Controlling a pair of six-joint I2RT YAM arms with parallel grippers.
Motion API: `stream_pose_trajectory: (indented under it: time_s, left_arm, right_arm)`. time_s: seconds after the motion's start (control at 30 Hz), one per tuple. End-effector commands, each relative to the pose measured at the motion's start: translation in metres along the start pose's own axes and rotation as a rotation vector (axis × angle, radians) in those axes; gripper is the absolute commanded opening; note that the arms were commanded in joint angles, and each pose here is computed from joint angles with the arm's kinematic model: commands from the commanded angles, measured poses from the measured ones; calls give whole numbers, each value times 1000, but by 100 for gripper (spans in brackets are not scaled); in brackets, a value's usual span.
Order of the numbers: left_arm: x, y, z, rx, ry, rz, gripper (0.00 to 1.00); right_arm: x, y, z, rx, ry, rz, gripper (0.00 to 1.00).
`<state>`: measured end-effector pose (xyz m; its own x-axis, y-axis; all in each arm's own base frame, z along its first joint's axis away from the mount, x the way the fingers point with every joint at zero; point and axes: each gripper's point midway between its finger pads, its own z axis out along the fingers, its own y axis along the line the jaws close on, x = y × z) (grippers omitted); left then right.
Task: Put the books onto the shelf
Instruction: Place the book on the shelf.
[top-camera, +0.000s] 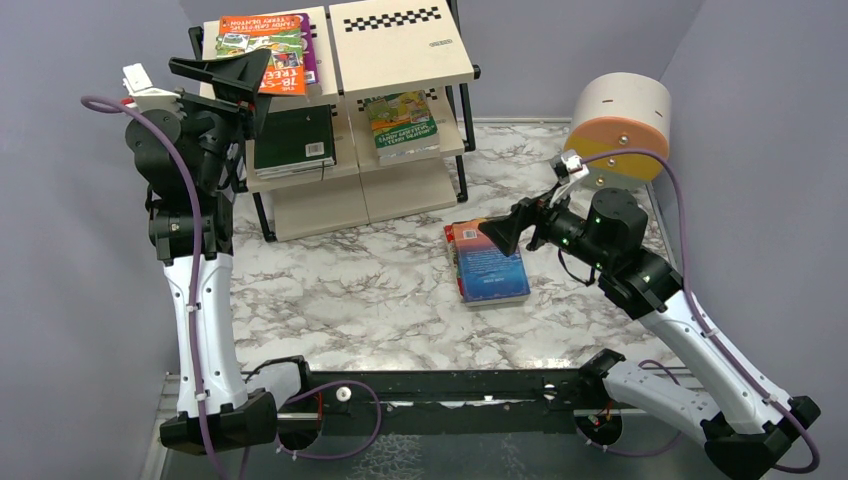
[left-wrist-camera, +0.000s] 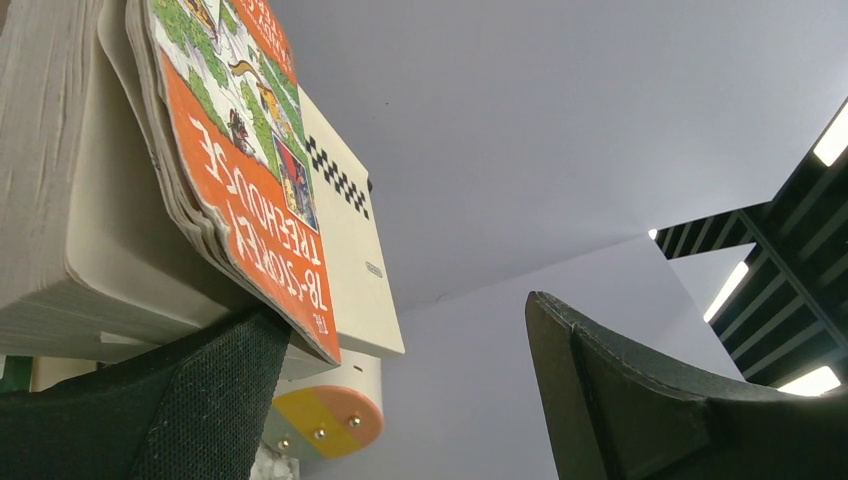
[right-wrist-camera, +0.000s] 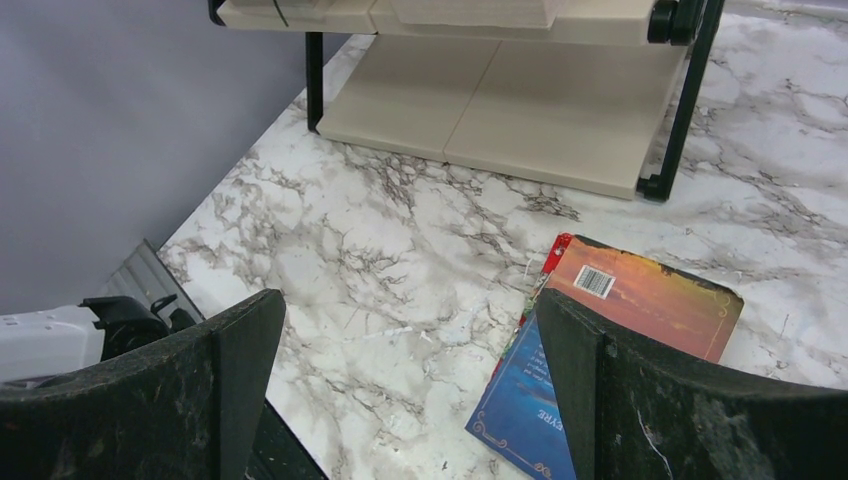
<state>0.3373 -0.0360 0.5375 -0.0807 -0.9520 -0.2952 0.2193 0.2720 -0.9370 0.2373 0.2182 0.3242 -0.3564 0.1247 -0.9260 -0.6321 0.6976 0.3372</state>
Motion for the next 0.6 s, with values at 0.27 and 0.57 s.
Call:
stream_pose_trajectory:
  time_s: [0.27,0.57]
  left_arm:
    - [-14,4,7,-16,-28,5,80]
    - [-9,-15,-22,1,-40,10,80]
  right_arm:
    - [4,-5,2,21,-11,6,95]
    - [10,-1,-2,-5,-3,5,95]
